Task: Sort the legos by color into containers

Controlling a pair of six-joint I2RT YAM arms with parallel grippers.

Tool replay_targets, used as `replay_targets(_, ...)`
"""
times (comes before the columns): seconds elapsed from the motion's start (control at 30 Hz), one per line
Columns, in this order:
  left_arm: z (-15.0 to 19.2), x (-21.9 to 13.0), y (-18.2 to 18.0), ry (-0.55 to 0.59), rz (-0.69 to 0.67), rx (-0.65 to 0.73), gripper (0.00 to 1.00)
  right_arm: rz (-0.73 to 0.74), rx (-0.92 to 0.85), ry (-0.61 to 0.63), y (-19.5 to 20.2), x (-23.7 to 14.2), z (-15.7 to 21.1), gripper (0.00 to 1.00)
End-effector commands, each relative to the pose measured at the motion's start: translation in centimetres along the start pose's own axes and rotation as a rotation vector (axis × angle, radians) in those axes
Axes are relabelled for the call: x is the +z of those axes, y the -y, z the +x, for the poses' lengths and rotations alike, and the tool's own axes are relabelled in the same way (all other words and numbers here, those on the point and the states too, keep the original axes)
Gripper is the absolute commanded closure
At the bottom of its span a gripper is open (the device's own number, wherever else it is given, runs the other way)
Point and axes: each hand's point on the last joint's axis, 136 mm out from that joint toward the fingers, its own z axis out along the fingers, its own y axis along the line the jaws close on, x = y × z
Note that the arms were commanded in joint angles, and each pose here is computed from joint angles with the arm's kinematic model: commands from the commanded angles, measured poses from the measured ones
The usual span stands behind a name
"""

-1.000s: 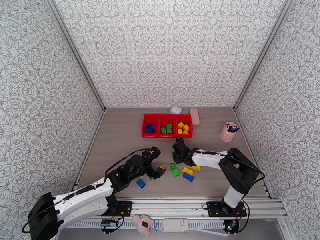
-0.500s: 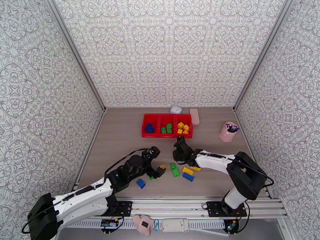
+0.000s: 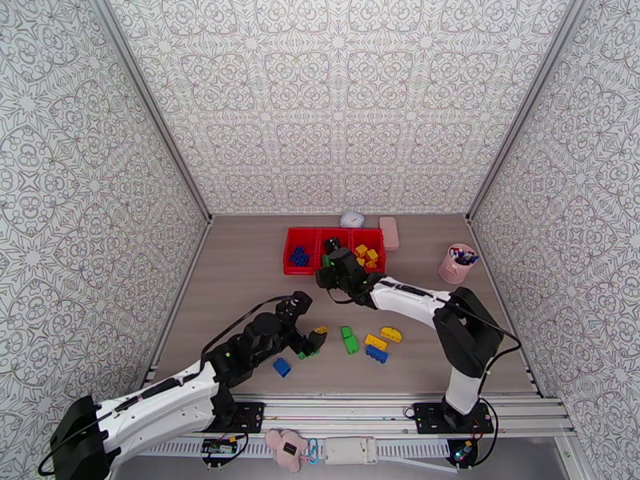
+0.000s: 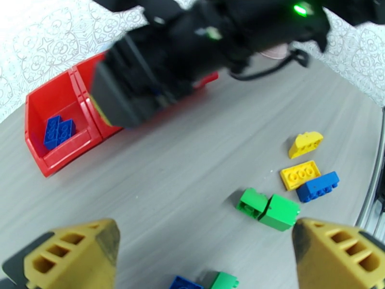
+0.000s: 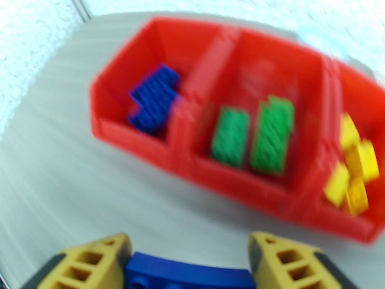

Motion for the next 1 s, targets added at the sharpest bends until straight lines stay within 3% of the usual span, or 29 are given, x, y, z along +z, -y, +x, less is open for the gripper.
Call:
replay_targets(0.0, 1.3, -0.3, -0.6, -0.029, -0.033, -0.02, 0.02, -0.058, -0.042, 0.06, -1.8, 2.1, -2.7, 0.46)
replay_targets(0.37, 1.9, -0.3, -1.2, -0.042, -0.052, -0.03, 0.02, -0.086, -0.075, 0.126, -2.8, 9.0, -7.5, 0.46)
replay_targets(0.67, 2.0, -0.2, -1.5, -0.039, -0.058, -0.052, 0.02, -0.078, -0.099, 0.106, -2.5, 13.2, -9.1, 0.46)
replay_targets(0.83, 1.7, -0.3, -1.8, -0.038, -0.073, -0.063, 0.02, -0.08, -0.112, 0.1, -2.7, 14.1, -10.2, 0.42)
replay_targets(0.97, 1.8, -0.4, -2.6, -0.051, -0.113, -0.081, 0.02, -0.096, -0.12, 0.118, -3.2, 12.6, -11.6, 0.35)
